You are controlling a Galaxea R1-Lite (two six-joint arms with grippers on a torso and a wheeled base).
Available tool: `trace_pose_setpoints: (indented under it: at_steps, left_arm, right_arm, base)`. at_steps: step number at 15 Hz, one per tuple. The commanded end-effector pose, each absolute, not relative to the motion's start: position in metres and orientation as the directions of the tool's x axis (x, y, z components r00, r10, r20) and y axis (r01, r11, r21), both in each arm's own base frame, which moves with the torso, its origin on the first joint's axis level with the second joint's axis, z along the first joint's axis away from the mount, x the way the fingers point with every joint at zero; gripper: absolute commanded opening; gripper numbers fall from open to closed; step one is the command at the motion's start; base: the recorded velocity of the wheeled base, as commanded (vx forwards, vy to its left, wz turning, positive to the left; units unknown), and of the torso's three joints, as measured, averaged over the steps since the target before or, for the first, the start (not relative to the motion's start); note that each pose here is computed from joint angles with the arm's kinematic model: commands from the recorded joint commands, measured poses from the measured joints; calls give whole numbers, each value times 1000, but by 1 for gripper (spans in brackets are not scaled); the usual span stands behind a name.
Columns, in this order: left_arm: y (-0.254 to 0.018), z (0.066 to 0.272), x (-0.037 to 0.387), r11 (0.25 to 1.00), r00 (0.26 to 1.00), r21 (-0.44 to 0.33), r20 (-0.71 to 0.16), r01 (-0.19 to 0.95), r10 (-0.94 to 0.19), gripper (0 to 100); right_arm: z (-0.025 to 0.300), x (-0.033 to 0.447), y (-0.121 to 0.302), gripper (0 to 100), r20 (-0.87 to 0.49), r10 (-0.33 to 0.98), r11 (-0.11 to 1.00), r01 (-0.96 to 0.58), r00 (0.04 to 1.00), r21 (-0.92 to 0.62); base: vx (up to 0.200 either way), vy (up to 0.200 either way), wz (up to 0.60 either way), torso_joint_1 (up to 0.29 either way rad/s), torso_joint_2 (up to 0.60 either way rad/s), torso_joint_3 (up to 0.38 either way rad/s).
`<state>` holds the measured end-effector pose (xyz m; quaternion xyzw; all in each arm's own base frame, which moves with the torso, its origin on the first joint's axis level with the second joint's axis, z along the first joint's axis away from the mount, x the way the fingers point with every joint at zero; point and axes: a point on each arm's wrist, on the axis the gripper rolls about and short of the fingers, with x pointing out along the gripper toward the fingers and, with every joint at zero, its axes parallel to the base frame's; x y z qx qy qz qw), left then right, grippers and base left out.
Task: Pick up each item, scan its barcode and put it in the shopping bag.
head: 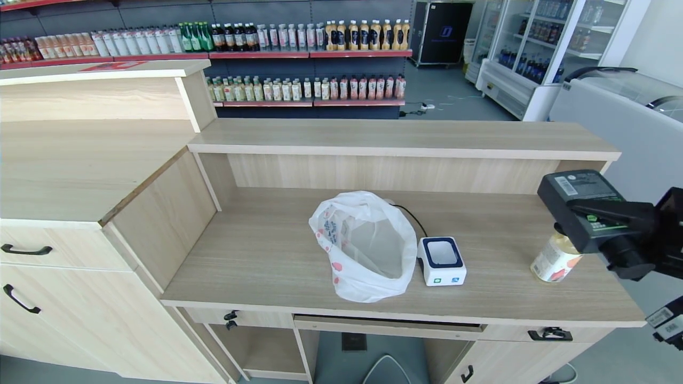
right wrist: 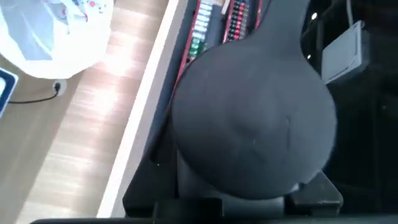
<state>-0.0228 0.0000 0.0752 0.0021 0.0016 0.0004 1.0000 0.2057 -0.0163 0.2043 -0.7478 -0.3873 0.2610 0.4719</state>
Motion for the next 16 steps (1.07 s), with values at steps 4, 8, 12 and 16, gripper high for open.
trace_pose_setpoints:
  at_steps: [4, 8, 12, 16]
  left_arm:
    - [0, 75, -23, 1000, 1000, 5, -3, -2, 2, 100]
    - [0, 75, -23, 1000, 1000, 5, -3, -2, 2, 100]
    - [0, 75, -23, 1000, 1000, 5, -3, -2, 2, 100]
    - [0, 75, -23, 1000, 1000, 5, -2, -2, 2, 100]
  right_arm:
    - [223, 167, 72, 0, 22, 972, -171, 767, 235, -619]
    - [236, 144, 73, 0, 62, 980, -139, 879, 187, -457]
    - [247, 134, 70, 0, 90, 979, -123, 887, 182, -445]
    - [244, 118, 69, 0, 66, 989, -85, 871, 134, -484]
  base:
    - [0, 0, 0, 0, 0, 0]
    - [0, 0, 0, 0, 0, 0]
    - [0, 0, 0, 0, 0, 0]
    - [0, 0, 0, 0, 0, 0]
